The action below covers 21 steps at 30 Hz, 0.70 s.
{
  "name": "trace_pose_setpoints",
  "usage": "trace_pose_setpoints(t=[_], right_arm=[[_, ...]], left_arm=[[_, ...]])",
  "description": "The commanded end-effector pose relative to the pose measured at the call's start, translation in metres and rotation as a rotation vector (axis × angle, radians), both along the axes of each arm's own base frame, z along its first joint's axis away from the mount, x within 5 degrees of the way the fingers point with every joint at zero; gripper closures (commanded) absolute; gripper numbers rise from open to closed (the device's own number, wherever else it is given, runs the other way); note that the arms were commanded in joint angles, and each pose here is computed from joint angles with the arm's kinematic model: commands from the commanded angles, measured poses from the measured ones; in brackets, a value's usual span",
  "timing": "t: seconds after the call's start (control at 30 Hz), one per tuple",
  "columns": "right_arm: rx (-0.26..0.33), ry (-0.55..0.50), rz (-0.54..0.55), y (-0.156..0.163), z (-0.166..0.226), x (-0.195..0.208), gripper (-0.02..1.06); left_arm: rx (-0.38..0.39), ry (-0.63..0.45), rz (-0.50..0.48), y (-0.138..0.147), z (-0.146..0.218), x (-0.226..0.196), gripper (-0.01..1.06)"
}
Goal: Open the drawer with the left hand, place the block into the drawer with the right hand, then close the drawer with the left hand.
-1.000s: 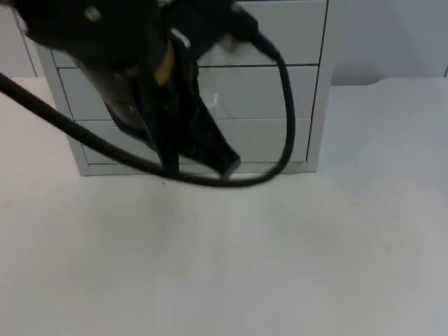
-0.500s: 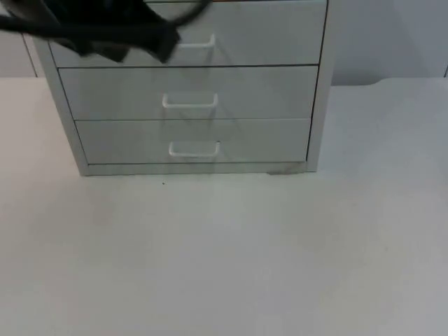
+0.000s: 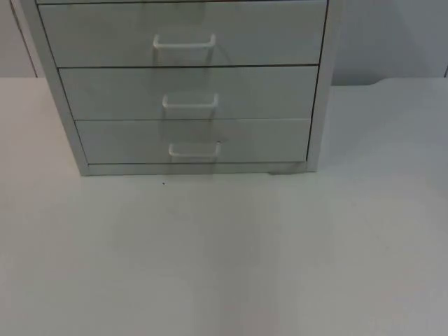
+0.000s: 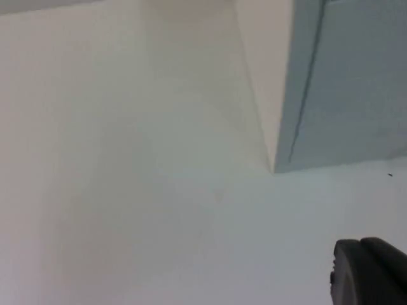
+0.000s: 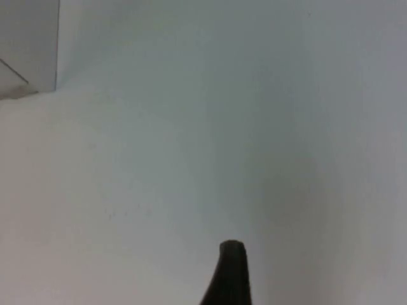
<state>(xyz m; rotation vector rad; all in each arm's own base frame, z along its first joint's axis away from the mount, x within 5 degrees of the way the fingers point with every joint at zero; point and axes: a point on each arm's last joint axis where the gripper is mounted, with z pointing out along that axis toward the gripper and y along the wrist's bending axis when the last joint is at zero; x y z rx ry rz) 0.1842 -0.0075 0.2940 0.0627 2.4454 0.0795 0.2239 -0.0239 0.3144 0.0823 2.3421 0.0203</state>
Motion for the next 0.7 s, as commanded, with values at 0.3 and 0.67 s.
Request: trace_pose_setpoints(t=[0.3, 0.67], right_arm=[[0.016, -0.020, 0.027, 0.002, 0.003, -0.001, 0.39], [-0.050, -0.147, 0.304, 0.036, 0.032, -0.024, 0.48]], left_arm=[[-0.080, -0.044, 0.099, 0.020, -0.002, -0.026, 1.05], [-0.095, -0.140, -0.011, 0.014, 0.022, -0.069, 1.05]])
